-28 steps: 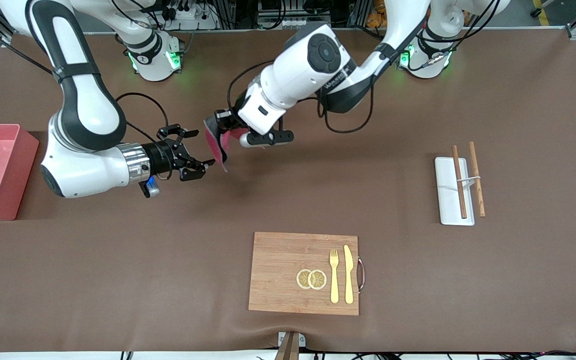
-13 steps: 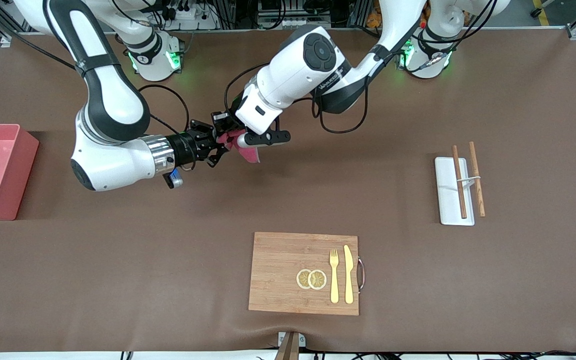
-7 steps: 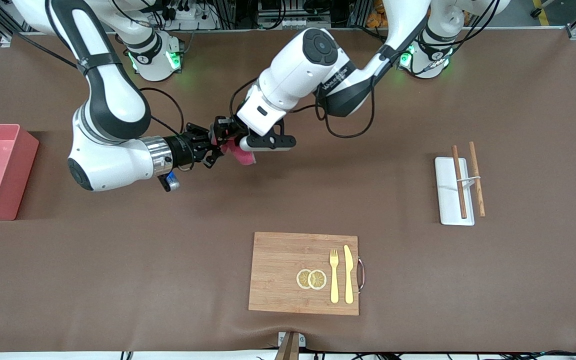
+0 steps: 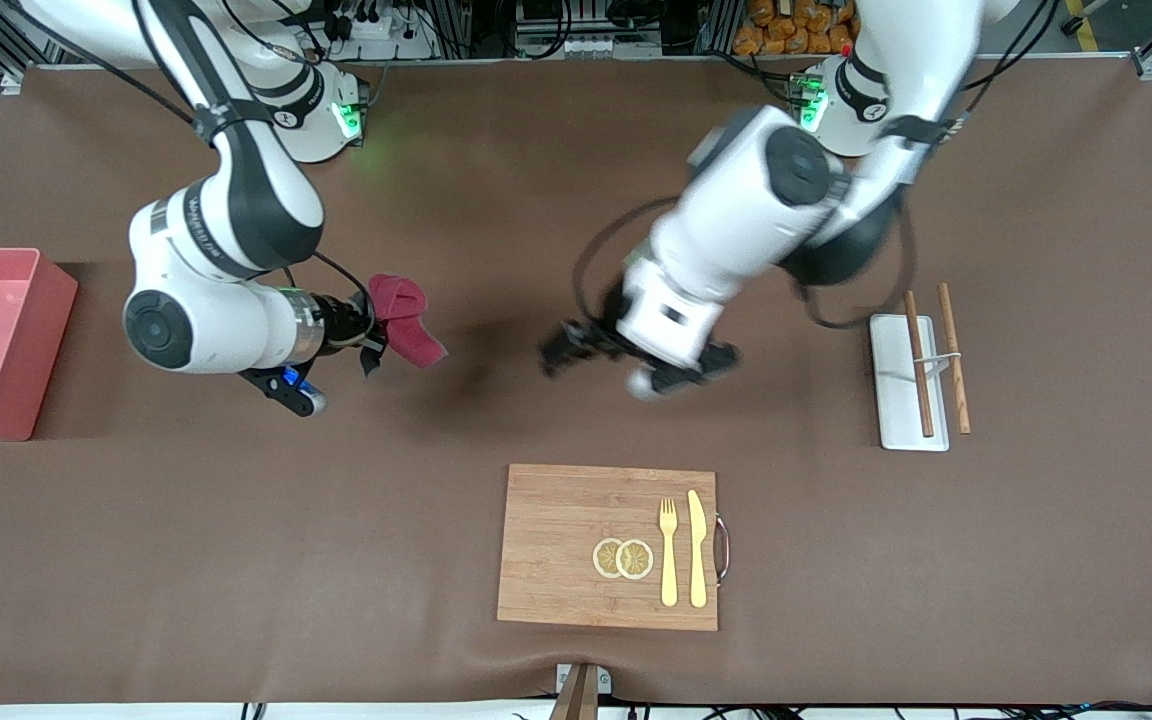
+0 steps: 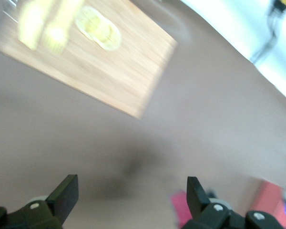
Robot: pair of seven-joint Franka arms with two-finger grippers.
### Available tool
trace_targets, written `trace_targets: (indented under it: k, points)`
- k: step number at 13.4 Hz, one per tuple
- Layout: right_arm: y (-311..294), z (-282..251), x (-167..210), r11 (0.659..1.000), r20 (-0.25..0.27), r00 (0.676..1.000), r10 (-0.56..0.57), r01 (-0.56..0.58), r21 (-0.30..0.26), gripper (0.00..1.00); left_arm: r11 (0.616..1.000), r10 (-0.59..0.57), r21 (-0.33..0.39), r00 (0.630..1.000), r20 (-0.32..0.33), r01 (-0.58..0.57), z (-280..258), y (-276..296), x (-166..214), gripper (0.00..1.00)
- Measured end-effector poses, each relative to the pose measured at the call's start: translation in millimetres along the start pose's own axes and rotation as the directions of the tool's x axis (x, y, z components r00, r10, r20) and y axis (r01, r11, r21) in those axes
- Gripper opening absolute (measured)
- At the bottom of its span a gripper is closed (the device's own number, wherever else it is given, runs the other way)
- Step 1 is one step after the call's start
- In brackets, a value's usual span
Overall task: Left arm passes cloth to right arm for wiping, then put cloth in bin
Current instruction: 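Carry the cloth with the right gripper while the left gripper withdraws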
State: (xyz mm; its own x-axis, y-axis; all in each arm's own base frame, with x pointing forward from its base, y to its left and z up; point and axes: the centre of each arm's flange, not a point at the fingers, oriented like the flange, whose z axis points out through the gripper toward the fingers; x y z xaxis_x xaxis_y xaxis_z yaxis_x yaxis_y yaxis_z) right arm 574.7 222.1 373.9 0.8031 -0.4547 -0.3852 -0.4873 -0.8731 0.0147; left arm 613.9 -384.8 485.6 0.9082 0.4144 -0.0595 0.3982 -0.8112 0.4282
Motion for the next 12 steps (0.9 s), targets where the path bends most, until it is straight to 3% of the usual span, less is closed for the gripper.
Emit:
trace_targets:
  k: [4, 8, 12]
  points:
    - [-21, 39, -18, 0.996, -0.098, 0.992, -0.079, 0.075, -0.039, 0.04, 0.991, 0.054, 0.122, 0.998, 0.019, -0.056, -50, -81, 85, 1.00]
    - [-2, 97, -5, 0.996, -0.142, 0.986, -0.082, 0.076, -0.044, 0.04, 0.960, 0.136, 0.240, 0.990, 0.046, -0.143, -110, -127, 106, 1.00]
    - [33, 104, 26, 0.991, -0.145, 0.980, -0.133, 0.128, -0.047, 0.04, 0.940, 0.199, 0.270, 0.978, 0.057, -0.207, -157, -157, 118, 1.00]
